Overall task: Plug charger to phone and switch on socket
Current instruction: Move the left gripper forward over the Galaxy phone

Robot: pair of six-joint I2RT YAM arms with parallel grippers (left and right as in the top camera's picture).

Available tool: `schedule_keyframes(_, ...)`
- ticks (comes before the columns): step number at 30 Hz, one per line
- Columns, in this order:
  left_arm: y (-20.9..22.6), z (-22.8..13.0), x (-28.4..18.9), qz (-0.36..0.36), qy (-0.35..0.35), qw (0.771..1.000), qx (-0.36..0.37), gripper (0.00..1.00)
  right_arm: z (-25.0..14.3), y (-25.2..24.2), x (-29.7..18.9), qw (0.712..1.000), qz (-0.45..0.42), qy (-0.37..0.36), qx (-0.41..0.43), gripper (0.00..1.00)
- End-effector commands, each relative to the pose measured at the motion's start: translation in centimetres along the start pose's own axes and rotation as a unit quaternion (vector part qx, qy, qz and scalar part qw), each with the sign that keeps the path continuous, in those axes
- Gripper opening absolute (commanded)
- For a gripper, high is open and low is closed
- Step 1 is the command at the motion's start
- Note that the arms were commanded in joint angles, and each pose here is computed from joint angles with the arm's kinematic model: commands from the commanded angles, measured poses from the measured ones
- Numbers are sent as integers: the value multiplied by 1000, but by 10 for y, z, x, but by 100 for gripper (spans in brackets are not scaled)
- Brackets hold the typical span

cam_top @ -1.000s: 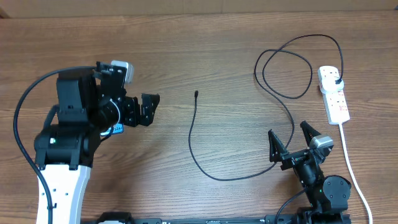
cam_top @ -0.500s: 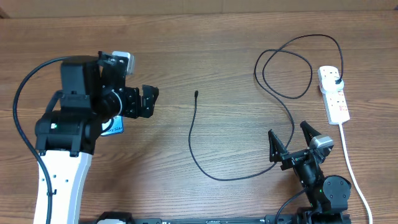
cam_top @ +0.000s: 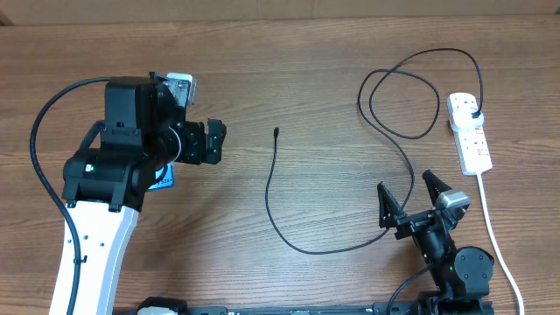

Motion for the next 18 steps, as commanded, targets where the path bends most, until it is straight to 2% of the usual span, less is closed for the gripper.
schedule_keyframes(1,-2,7,0,3,-5,1000,-15,98,-2,0,0,1000,1,-4,-2,100)
schedule_keyframes(18,1,5,18,8,29,999,-28,97,-2,0,0,1000,1,-4,-2,100)
Point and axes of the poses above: each gripper's point midway between its finger pads, its own x axis out along the fingers, its own y axis along the line the jaws close on, z = x × y, the point moved 10 cm from there along -x, back along the fingers, and after that the axes turned 3 degrees about -x, right-handed, at the moved point
